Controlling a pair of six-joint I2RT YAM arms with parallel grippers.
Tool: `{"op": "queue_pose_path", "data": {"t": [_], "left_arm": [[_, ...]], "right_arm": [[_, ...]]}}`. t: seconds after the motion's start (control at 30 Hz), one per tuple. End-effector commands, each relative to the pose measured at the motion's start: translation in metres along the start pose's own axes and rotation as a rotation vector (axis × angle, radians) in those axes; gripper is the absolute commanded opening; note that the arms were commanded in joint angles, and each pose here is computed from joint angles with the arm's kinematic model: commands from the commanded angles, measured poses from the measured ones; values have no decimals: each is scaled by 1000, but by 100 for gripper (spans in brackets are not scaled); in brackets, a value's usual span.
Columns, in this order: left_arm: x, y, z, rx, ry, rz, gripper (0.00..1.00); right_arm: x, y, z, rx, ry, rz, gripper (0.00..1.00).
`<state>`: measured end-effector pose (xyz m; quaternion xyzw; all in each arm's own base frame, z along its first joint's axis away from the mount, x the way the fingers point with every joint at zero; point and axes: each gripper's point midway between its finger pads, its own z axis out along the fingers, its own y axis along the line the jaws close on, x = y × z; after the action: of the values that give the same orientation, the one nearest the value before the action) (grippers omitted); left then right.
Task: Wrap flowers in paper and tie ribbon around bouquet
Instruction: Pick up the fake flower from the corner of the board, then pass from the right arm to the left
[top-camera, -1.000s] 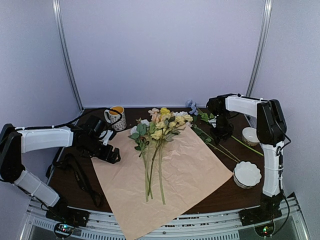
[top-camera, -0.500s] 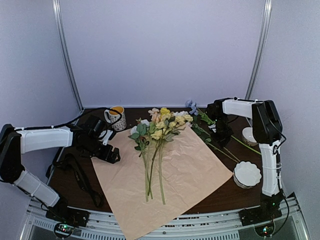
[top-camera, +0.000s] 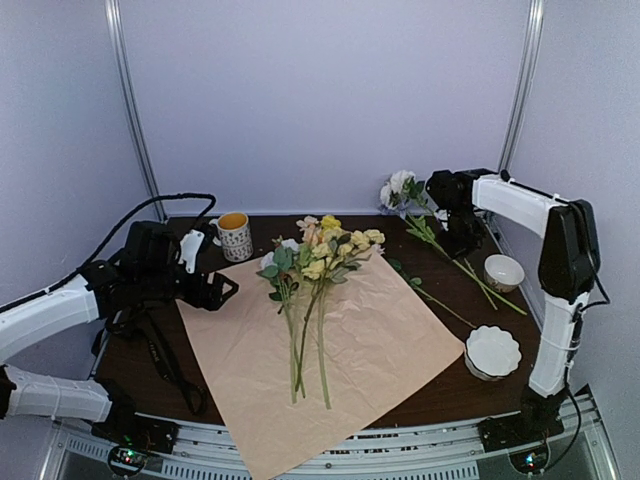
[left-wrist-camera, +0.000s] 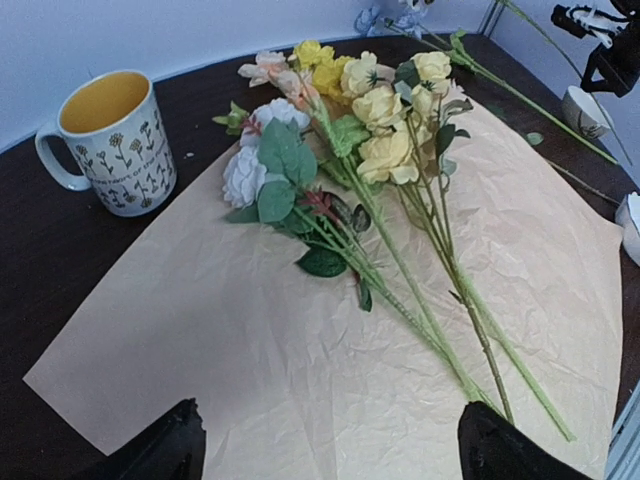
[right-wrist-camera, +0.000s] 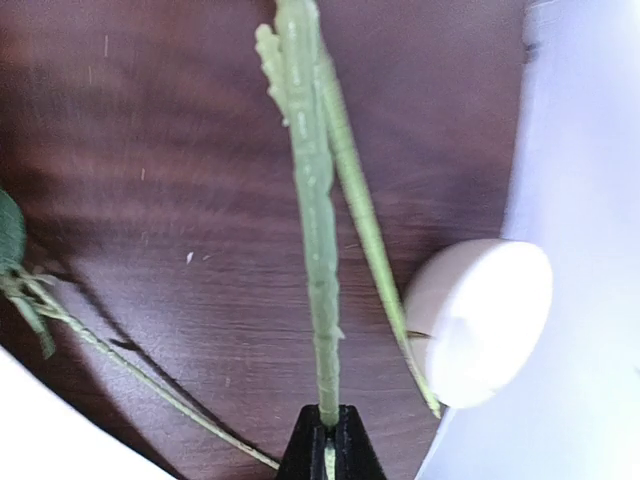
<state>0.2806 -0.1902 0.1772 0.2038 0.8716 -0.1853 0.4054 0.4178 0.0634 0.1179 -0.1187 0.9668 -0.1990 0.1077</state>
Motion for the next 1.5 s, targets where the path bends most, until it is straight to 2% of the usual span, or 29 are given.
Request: {"op": "queue_pose_path", "data": {"t": [0.0,0.07,0.17,0.27,0.4,0.53,0.63,0.7,0.73,0.87,0.9,1.07,1.1,1.17,1.2,1.27,1.37,1.47], "left_arm": [[-29,-19,-16,64,-156,54,90],[-37,-31,-22,95,-185,68,89],[-56,-57,-31,169,-239,88,85],[-75,-100,-37,289,-276,130,83],[-93,-159,-38,478,-292,181,83],[-100,-195,-34,600,-299,202,83],[-98,-201,-29,618,-295,205,79],[-98,-200,-29,615,-306,204,67],[-98,-198,-30,611,-318,203,58],[-100,-192,-36,591,-360,183,8],[-100,-191,-37,588,-365,178,0],[-97,-193,-35,612,-347,124,0],[-95,-192,-32,616,-336,95,0],[-90,-190,-21,611,-295,19,0],[-86,-188,-14,601,-261,-30,0],[-73,-179,8,558,-162,-141,0],[-25,-161,57,448,125,-328,0],[2,-167,77,501,204,-430,0]], "right_arm": [[-21,-55,-92,50,-316,262,0],[-28,-44,-135,-104,-475,309,0],[-43,7,-218,-509,-768,308,0],[-35,68,-292,-857,-941,251,0],[-4,168,-375,-1246,-1023,72,0],[24,231,-424,-1473,-1004,-65,0],[40,264,-431,-1485,-968,-152,0],[47,275,-431,-1478,-954,-179,0],[49,277,-430,-1471,-951,-190,0],[51,277,-425,-1447,-945,-192,0],[51,277,-424,-1444,-942,-193,0],[49,283,-414,-1413,-906,-196,0],[46,281,-411,-1390,-902,-187,4],[36,272,-397,-1313,-890,-143,36],[28,265,-387,-1258,-886,-105,48],[14,247,-360,-1156,-858,-19,61],[-8,214,-305,-995,-774,123,64],[-11,189,-256,-866,-687,193,64]]}}
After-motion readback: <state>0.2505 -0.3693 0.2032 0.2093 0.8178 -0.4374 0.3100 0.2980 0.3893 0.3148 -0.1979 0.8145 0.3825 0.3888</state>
